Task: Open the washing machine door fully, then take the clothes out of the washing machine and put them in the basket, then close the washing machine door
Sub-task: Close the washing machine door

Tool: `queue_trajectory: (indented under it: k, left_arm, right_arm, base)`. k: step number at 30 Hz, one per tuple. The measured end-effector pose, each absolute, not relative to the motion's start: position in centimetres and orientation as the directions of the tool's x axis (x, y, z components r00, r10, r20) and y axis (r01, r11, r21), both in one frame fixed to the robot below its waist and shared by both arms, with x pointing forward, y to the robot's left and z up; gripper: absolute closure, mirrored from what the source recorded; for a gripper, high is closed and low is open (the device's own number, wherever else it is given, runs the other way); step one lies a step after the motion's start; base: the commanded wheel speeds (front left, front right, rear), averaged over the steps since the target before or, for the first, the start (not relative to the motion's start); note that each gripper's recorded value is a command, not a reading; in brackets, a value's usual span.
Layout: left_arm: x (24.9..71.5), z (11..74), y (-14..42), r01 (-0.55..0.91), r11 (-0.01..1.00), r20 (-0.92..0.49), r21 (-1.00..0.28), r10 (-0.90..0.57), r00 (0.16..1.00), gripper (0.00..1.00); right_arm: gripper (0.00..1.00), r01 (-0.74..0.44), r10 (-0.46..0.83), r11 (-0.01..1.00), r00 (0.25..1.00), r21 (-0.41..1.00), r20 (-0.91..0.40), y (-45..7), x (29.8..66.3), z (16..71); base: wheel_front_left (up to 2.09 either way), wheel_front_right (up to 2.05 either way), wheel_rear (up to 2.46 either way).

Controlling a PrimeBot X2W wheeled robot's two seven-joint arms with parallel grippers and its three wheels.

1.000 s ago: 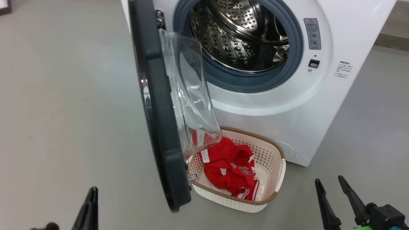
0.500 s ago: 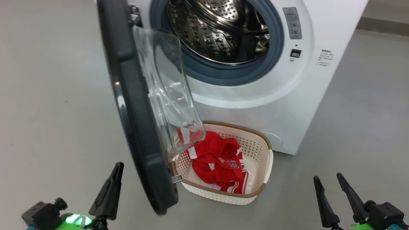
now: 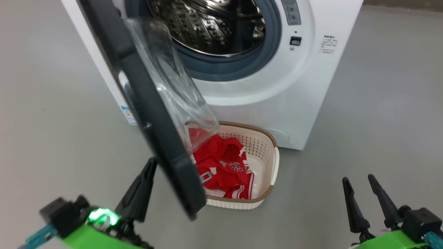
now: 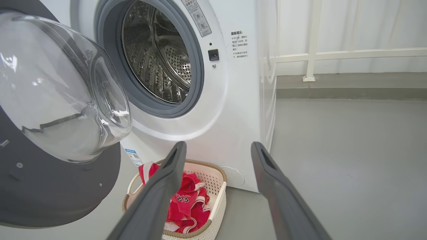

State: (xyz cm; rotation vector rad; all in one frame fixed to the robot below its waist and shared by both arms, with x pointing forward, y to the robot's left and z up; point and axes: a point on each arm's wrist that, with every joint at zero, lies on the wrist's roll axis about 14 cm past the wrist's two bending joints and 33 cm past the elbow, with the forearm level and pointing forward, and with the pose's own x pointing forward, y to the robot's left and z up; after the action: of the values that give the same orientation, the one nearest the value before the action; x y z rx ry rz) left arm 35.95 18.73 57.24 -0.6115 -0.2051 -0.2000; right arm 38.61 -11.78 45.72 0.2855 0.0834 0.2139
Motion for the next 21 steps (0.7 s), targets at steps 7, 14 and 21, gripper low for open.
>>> queue_trajectory:
  k: [7,14,21]
  left_arm:
    - [39.9,58.8,14.4,0.361,0.768,0.298,-0.529,-0.231,0.926,1.00]
    - [42.9,59.3,9.6,0.462,0.733,0.311,-0.499,-0.346,0.885,1.00]
    - [47.0,59.5,7.8,0.492,0.732,0.311,-0.471,-0.384,0.869,1.00]
  right_arm:
    - [0.00,-0.139,0.159,0.947,0.986,0.288,-0.049,-13.7,39.2,45.6]
    - [0.00,-0.069,0.093,0.955,0.993,0.289,-0.071,-15.8,38.7,45.0]
    - [0.00,-0.012,0.030,0.958,0.998,0.286,-0.059,-17.7,39.4,45.2]
  base:
    - [0.00,0.00,0.00]
    - [0.00,0.00,0.00]
    - [0.00,0.00,0.00]
